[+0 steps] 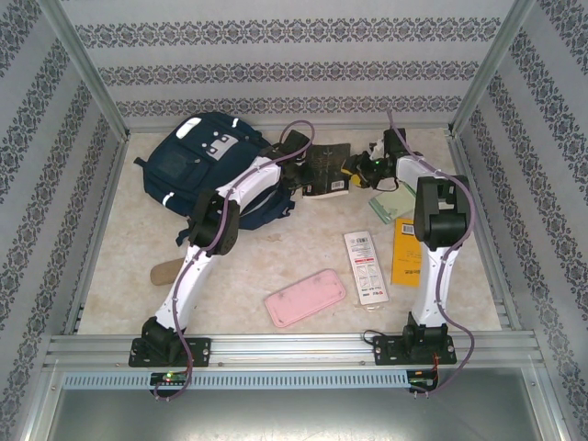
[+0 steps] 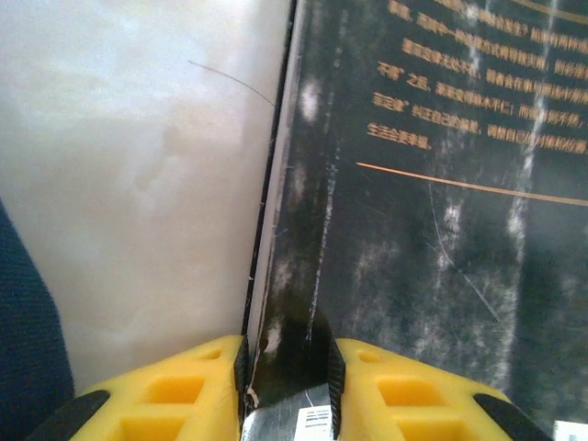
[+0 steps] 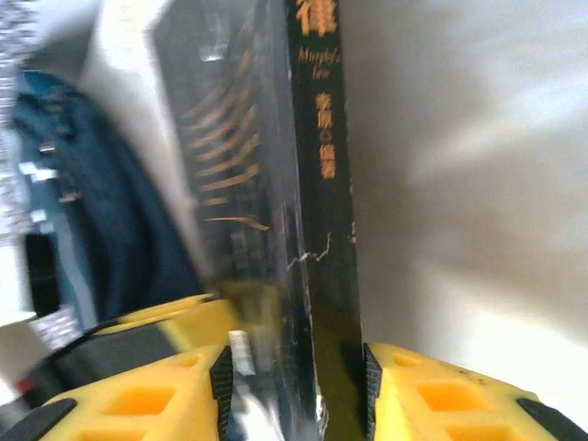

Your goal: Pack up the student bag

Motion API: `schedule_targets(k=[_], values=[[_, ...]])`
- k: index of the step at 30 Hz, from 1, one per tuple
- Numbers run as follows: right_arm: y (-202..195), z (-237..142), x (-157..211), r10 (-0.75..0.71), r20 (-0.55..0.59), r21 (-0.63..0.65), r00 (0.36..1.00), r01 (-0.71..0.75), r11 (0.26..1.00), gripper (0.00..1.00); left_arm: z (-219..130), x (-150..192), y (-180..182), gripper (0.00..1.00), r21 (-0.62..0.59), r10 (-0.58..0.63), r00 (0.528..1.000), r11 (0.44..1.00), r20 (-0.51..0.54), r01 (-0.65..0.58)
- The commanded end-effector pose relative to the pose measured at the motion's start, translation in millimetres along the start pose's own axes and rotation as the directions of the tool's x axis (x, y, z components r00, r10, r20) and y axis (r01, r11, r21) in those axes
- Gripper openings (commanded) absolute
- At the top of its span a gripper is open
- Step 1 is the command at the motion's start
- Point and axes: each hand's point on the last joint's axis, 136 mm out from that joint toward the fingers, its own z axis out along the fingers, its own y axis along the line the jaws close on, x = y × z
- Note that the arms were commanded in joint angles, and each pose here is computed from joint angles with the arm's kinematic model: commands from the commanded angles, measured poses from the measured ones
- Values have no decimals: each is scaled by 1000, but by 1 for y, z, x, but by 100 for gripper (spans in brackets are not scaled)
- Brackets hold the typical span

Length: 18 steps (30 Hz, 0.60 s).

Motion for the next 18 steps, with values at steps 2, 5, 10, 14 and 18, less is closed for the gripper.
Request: schedule_targets(k=[2,5,10,14,18], values=[[74,-5,26,-115,-91,-230,989,91,969,43,25,37,-2,30,29,38,991,999,-129,-35],[62,2,26,-115,-94,-172,989,97,980,40,24,38,-3,31,33,41,990,999,-134,-37],[37,1,21,-125,-64,-32,990,123,992,20,15,35,-6,31,35,49,991,998,-126,-45],[32,-7,18,-126,-37,-7,991,126,992,0,-7,23,-18,32,59,67,993,996,-95,-62],[44,-20,14,-138,14,-27,990,138,990,0,-51,5,-41,38,103,102,994,990,-33,-98]])
